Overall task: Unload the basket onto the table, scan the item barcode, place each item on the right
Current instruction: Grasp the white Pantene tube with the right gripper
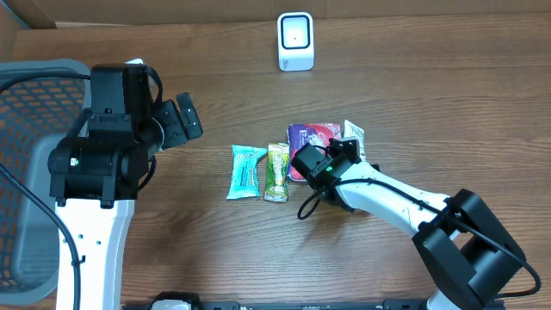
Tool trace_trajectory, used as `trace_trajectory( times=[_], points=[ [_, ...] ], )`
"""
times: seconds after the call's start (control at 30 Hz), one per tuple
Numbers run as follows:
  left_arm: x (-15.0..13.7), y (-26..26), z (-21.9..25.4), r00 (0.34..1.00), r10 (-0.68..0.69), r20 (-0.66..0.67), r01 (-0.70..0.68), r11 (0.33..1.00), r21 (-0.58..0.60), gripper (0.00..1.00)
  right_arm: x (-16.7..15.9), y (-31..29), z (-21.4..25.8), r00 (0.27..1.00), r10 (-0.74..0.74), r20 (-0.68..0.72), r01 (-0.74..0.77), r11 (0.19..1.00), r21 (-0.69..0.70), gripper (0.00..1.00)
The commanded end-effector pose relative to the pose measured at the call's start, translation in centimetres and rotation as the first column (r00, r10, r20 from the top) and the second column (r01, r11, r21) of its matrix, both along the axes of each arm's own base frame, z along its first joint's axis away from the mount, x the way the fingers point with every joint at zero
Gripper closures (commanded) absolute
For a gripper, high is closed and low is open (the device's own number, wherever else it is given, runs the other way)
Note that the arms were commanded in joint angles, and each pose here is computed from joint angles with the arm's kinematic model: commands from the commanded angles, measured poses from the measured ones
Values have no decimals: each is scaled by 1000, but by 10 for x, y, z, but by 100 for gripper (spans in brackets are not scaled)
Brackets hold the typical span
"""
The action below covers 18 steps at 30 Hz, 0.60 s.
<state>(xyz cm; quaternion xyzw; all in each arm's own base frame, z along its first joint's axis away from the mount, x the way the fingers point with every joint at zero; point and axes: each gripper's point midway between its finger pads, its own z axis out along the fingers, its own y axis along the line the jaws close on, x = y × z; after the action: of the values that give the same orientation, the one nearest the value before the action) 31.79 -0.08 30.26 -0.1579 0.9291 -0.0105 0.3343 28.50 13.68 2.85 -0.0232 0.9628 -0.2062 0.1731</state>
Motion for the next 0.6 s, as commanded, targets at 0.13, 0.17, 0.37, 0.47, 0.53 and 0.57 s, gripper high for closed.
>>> trace_trajectory(
  times=[0.13,0.17,0.37,0.47,0.53,0.57],
  points=[
    [1,3,2,1000,20,6,-20,1000,6,0,0,-2,-4,1000,-29,-7,29,999,27,16],
    [1,3,2,1000,20,6,-20,1000,6,0,-1,-1,-5,1000,-28,-14,29,999,34,19],
    [1,3,2,1000,20,6,-20,1000,6,0,0,1,-6,999,-30,-12,30,998,48,30],
    [1,3,2,1000,20,6,-20,1000,6,1,1,0,-9,1000,-31,-5,31,998,54,28],
    [1,3,2,1000,20,6,-20,1000,6,0,-2,-2,-14,1000,-26,-8,26,998,50,24],
    [1,3,2,1000,20,6,-20,1000,6,1,-3,-3,-16,1000,-25,-9,25,998,50,23]
  ],
)
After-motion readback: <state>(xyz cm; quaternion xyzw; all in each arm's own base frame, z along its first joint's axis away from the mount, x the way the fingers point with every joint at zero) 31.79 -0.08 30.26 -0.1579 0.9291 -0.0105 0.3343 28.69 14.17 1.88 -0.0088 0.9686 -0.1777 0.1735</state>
